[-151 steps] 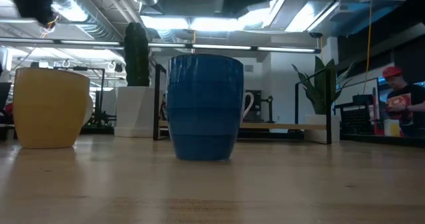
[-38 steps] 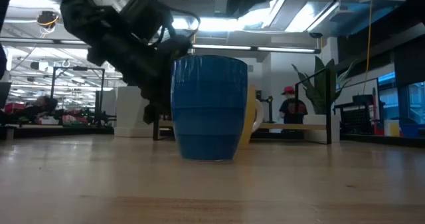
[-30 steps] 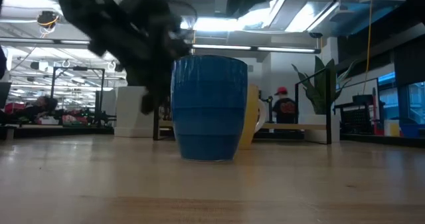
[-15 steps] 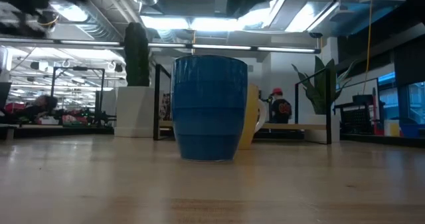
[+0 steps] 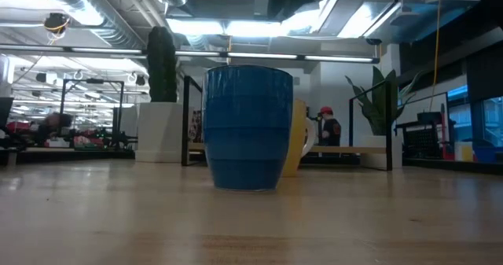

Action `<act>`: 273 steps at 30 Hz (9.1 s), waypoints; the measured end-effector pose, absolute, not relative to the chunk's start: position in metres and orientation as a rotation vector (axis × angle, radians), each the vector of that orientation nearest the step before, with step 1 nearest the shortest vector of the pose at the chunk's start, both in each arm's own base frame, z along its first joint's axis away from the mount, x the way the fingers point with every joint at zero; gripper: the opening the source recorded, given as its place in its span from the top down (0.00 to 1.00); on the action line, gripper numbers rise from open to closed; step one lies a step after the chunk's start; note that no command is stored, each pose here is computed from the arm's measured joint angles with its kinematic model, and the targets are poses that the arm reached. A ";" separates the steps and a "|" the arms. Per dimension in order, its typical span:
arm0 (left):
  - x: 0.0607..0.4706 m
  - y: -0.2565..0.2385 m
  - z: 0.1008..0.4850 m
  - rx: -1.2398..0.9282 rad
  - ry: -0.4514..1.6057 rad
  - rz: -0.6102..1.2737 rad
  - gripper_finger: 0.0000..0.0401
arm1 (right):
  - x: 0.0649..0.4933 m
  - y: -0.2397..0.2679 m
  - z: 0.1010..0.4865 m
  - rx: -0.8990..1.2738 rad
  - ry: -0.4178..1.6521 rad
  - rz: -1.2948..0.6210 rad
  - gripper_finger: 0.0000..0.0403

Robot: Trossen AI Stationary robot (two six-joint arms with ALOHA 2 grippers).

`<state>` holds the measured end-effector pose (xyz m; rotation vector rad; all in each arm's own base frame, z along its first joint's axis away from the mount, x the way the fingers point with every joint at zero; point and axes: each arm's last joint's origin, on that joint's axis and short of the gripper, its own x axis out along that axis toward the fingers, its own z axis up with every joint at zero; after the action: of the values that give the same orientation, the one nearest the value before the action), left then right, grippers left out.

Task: Place coffee mugs
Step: Move the red patterned mug to the center, then put the yellow mug on the shelf

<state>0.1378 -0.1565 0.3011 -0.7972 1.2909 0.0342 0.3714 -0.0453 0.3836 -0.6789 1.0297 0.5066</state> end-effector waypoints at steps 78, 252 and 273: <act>0.229 -0.027 0.211 -0.426 1.070 0.645 0.96 | 0.344 -0.042 0.401 -0.539 1.097 0.439 0.62; 0.146 0.020 0.421 -0.097 0.528 0.668 0.68 | 0.261 -0.275 0.259 -0.058 1.361 -0.173 1.00; 0.146 0.020 0.421 -0.096 0.528 0.667 0.68 | 0.263 -0.279 0.259 -0.115 1.385 -0.236 0.85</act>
<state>0.1459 0.0202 0.4206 -0.0957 0.5285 0.6672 0.2627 -0.2789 0.2590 -0.1155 1.3847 -0.2362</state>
